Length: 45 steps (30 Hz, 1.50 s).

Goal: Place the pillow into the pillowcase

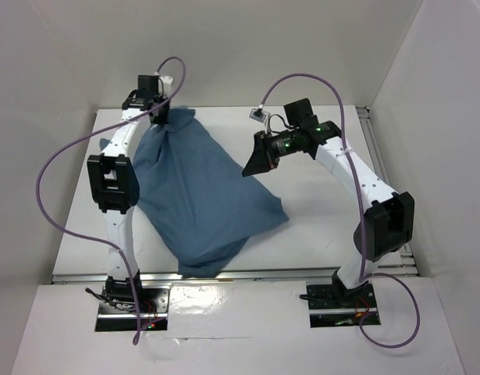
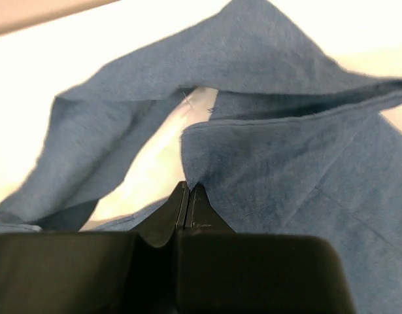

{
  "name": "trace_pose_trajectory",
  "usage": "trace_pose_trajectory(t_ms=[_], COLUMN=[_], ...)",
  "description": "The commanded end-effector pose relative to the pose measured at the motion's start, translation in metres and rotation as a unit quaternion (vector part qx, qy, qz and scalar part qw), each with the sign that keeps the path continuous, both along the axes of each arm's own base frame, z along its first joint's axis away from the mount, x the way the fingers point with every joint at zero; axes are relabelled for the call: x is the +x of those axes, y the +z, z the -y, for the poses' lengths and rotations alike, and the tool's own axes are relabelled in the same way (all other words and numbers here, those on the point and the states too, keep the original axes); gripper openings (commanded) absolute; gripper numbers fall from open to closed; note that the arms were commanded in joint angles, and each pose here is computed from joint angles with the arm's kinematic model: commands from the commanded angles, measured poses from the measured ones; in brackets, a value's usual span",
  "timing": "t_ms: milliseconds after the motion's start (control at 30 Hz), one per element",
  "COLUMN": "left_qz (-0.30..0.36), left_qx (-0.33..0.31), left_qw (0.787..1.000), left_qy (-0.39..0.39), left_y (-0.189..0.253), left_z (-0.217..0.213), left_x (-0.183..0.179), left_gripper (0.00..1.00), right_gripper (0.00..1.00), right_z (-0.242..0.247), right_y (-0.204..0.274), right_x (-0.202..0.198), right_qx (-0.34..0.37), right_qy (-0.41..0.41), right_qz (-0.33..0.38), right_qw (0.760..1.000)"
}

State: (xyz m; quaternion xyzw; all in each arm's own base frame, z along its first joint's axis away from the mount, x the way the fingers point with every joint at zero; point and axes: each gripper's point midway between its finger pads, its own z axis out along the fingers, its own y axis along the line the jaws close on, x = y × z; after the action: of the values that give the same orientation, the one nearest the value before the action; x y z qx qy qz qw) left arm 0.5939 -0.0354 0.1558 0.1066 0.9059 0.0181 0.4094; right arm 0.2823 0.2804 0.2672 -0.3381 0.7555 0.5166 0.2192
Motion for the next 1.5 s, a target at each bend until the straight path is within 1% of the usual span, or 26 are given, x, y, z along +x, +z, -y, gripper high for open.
trace_pose_trajectory(t_ms=[0,67,100,133,167,200,233,267,300,367,400,467,567,600,667,700,767,800,867,967,1133,1233,1300,1367,1400,1467], left_qz=[0.008,-0.019,-0.024,-0.060,-0.072,-0.080,-0.095,-0.100,-0.107,-0.126,-0.114,-0.117,-0.106,-0.106,-0.105,-0.095,-0.087,-0.086,-0.076,-0.073,-0.098,-0.127,-0.151,-0.171,-0.195,-0.218], left_qx=[0.002,0.000,-0.018,-0.032,-0.048,-0.067,-0.087,-0.104,-0.115,-0.126,-0.123,-0.119,-0.118,-0.118,-0.115,-0.101,-0.092,-0.082,-0.065,-0.048,-0.024,-0.023,-0.035,-0.060,-0.084,-0.107], left_qw=[0.997,0.997,0.998,0.997,0.996,0.994,0.992,0.989,0.988,0.984,0.986,0.986,0.987,0.987,0.987,0.990,0.990,0.991,0.992,0.991,0.988,0.986,0.984,0.981,0.976,0.969], left_qy=[0.075,0.070,0.050,0.041,0.024,0.015,0.007,0.011,0.009,0.013,0.009,0.020,0.028,0.028,0.038,0.041,0.055,0.056,0.075,0.097,0.117,0.104,0.087,0.073,0.055,0.042], left_y=[-0.009,-0.025,-0.021,-0.037,-0.040,-0.039,-0.047,-0.042,-0.042,-0.051,-0.042,-0.045,-0.037,-0.037,-0.038,-0.033,-0.029,-0.030,-0.031,-0.036,-0.051,-0.063,-0.066,-0.068,-0.071,-0.074], left_z=[-0.029,-0.027,-0.017,-0.011,-0.002,0.005,0.013,0.018,0.026,0.033,0.038,0.035,0.032,0.032,0.024,0.014,0.004,0.000,-0.019,-0.045,-0.073,-0.070,-0.061,-0.050,-0.038,-0.024], left_x=[0.013,0.008,0.009,-0.001,-0.006,-0.010,-0.015,-0.022,-0.027,-0.040,-0.041,-0.049,-0.051,-0.051,-0.050,-0.046,-0.043,-0.043,-0.039,-0.038,-0.052,-0.070,-0.086,-0.100,-0.118,-0.136], left_gripper=[0.00,0.00,0.00,0.00,0.00,0.00,0.00,0.00,0.00,0.00,0.00,0.00,0.00,0.00,0.00,0.00,0.00,0.00,0.00,0.00,0.00,0.00,0.00,0.00,0.00,0.00], right_gripper=[0.30,0.30,0.30,0.30,0.30,0.30,0.30,0.30,0.30,0.30,0.30,0.30,0.26,0.26,0.21,0.17,0.15,0.12,0.11,0.08,0.06,0.06,0.06,0.06,0.06,0.06], right_z=[-0.015,-0.029,-0.036,-0.041,-0.049,-0.055,-0.059,-0.066,-0.073,-0.085,-0.092,-0.103,-0.119,-0.124,-0.129,-0.131,-0.128,-0.125,-0.109,-0.075,-0.017,0.008,0.031,0.051,0.057,0.072], right_y=[0.008,0.000,0.003,0.002,0.001,-0.007,-0.002,-0.004,-0.016,-0.013,-0.028,-0.033,-0.077,-0.086,-0.100,-0.123,-0.136,-0.146,-0.166,-0.185,-0.182,-0.183,-0.182,-0.181,-0.181,-0.182], right_x=[-0.001,-0.008,-0.007,-0.010,-0.012,-0.009,-0.001,0.000,0.005,0.013,0.017,0.021,0.024,0.019,0.016,0.005,-0.001,0.000,-0.007,-0.001,0.027,0.036,0.054,0.071,0.075,0.089], right_qx=[-0.002,-0.015,-0.015,-0.016,-0.018,-0.021,-0.020,-0.019,-0.024,-0.019,-0.027,-0.026,-0.060,-0.065,-0.074,-0.095,-0.120,-0.133,-0.174,-0.213,-0.250,-0.266,-0.278,-0.288,-0.288,-0.296], right_qy=[0.023,0.044,0.052,0.063,0.074,0.079,0.077,0.083,0.091,0.099,0.106,0.117,0.133,0.145,0.157,0.175,0.182,0.183,0.184,0.161,0.098,0.071,0.037,0.005,-0.003,-0.031], right_qz=[0.042,0.054,0.069,0.071,0.079,0.071,0.086,0.087,0.080,0.095,0.091,0.099,0.074,0.069,0.059,0.042,0.040,0.036,0.020,-0.004,0.012,-0.003,-0.001,0.005,0.003,0.007], right_qw=[0.999,0.997,0.996,0.995,0.994,0.994,0.993,0.993,0.992,0.990,0.990,0.988,0.987,0.985,0.983,0.979,0.975,0.973,0.967,0.964,0.963,0.961,0.960,0.958,0.958,0.955])
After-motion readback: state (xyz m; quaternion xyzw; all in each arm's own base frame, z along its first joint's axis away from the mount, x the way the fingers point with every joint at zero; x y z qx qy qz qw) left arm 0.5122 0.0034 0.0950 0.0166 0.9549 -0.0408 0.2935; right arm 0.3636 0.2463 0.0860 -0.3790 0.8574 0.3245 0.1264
